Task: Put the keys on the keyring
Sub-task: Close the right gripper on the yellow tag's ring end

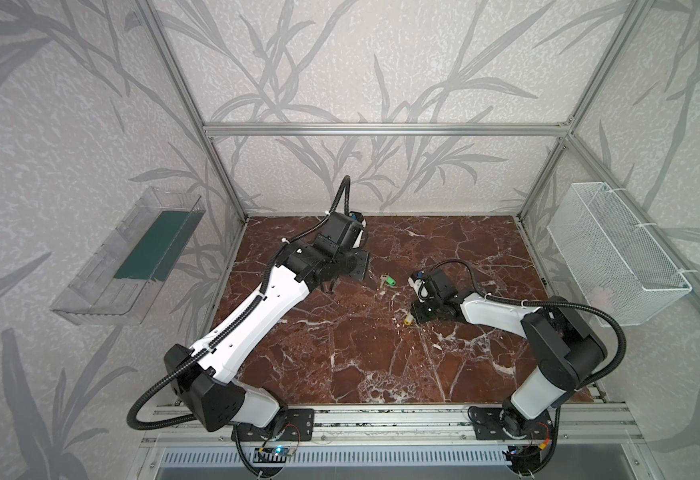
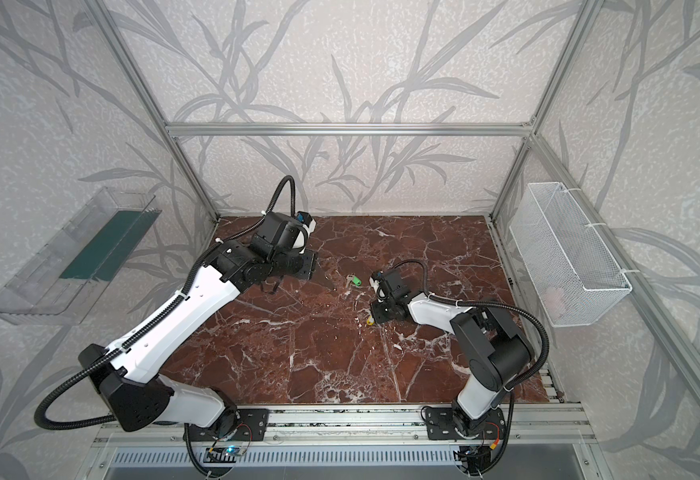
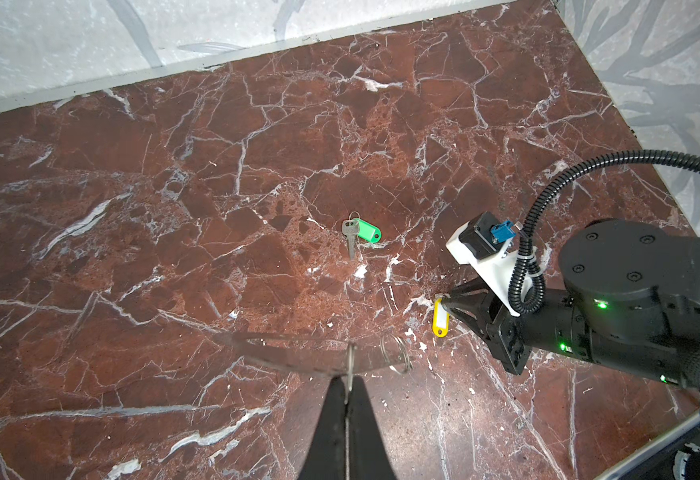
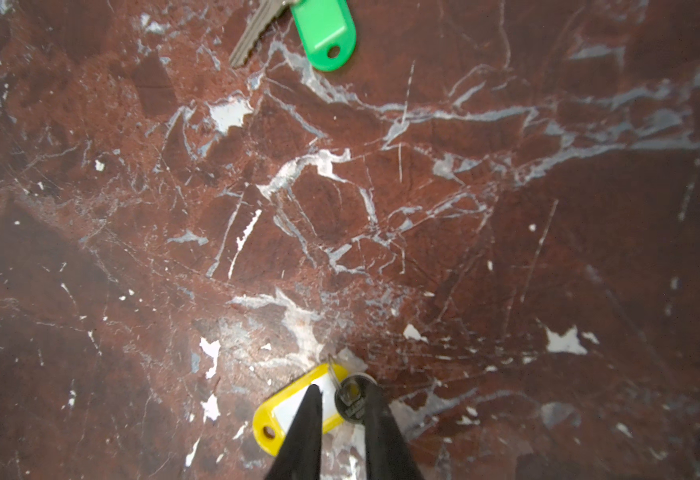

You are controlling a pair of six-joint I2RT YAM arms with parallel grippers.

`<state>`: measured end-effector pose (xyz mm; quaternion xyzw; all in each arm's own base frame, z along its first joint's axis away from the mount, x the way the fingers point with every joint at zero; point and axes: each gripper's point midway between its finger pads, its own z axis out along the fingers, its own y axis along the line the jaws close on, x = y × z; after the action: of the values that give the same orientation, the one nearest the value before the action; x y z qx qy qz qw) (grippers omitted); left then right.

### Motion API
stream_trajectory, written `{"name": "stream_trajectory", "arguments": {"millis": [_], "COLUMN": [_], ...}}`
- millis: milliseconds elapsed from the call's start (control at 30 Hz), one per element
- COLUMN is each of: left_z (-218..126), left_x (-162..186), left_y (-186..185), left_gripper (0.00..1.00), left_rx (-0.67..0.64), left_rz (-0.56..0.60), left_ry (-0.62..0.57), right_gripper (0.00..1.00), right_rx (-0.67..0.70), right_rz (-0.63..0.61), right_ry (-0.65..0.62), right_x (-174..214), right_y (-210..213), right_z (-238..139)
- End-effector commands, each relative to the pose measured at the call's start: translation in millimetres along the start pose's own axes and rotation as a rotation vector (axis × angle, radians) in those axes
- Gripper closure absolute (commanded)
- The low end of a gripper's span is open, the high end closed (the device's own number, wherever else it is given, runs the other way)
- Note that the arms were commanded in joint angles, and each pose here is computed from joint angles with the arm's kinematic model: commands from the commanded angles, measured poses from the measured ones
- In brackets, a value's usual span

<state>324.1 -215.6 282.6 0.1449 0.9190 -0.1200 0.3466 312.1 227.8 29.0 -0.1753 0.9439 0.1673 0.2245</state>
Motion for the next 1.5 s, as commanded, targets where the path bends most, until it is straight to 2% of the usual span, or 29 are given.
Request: {"name": "stream_trajectory", "arguments": {"millis": [0, 733, 1467], "left_z": [-14.0, -15.0, -13.2], "left_x": [-1.6, 0.4, 3.7], "left_y": [0.6, 0.5, 1.7], "left_gripper": [1.00, 1.00, 1.00], "left_rx": [0.004, 0.005, -0.001], "left_rz": [0.017, 0.021, 0.023], "left_ry": [-0.025, -0.018, -0.005], "right_gripper": [0.80, 0.89, 0.90], "right_rx": [-0.004, -0.001, 0.003], "right_rz": [-0.013, -0.018, -0.022], "right_ry": [-0.018, -0.015, -0.007], "right_x": [-10.8, -12.9, -11.9], "right_y": [3.9, 3.9, 3.8], "right_z": [0.9, 2.8, 2.3]}}
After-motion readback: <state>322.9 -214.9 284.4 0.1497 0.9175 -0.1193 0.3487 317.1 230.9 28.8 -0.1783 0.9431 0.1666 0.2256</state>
